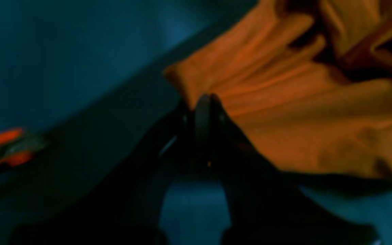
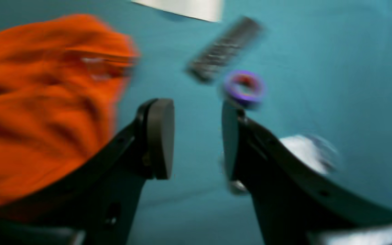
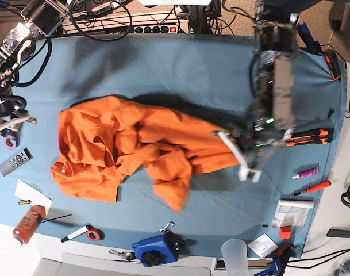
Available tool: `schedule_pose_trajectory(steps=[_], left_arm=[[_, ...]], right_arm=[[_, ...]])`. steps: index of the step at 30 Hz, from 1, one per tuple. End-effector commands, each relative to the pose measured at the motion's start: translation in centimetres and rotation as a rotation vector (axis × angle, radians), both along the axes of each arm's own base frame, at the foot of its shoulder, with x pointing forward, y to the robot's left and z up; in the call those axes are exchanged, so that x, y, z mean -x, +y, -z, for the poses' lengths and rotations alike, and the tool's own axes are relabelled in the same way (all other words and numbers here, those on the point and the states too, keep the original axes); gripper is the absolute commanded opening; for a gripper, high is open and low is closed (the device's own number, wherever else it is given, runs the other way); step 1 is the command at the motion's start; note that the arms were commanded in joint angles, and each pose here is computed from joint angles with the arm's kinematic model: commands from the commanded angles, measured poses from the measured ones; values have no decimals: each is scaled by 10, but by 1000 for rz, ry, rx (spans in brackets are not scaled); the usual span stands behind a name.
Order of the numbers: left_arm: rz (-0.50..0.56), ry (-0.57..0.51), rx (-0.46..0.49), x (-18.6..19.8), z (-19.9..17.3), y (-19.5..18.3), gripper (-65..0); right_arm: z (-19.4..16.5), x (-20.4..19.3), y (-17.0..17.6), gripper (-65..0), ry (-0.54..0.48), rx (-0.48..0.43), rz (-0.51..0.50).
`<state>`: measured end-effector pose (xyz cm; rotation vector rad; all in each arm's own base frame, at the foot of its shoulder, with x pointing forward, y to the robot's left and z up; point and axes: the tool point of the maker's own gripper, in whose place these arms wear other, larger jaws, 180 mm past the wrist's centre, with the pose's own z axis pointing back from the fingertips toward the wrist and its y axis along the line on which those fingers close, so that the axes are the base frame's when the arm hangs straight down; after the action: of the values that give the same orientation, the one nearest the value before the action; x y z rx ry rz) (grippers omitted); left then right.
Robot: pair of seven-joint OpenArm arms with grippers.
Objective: Layout the t-shirt on the table in an organized manner, then fold the t-shirt properly
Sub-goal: 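Pull the t-shirt apart with both grippers, spreading it across the table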
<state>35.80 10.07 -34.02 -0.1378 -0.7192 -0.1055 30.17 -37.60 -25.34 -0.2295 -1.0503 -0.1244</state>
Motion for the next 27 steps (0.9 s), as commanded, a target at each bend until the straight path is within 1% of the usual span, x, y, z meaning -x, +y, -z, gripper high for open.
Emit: schedule_pose_trajectory(steps=[1,4,7,9,13,16,18,19,20,22,24,27], left_arm=[[-27,-54,-11,-6,-14,15,-650],[-40,-46,5,7,-12,35,-650],[-9,-15,31,20,-1,32,-650],[0,0,49,26,4,29,-650],[1,4,51,30,8,29,-650],[0,-4,52,29,7,29,-650],[0,-4,51,29,7,29,-650],[0,-4,51,29,7,29,-650],[0,-4,52,29,7,29,-650],[0,-4,52,29,7,28,-650],[-1,-9,53,28,6,28,-650],[-3,-33,59,25,3,28,-650]], right_arm=[[-18,-9,8,-416,-51,10,-63],[-15,-18,44,-416,-55,-40,-225],[-8,-27,75,-416,-36,-57,-332],[1,-33,101,-416,-8,-58,-417],[22,-39,160,-415,59,-60,-593],[31,-41,192,-414,99,-41,-686],[34,-45,202,-404,116,-13,-707],[34,-48,204,-385,121,-2,-703],[34,-51,204,-373,123,6,-682],[33,-57,199,-371,118,12,-625],[35,-61,195,-371,120,4,-566],[45,-60,201,-371,135,-44,-558]])
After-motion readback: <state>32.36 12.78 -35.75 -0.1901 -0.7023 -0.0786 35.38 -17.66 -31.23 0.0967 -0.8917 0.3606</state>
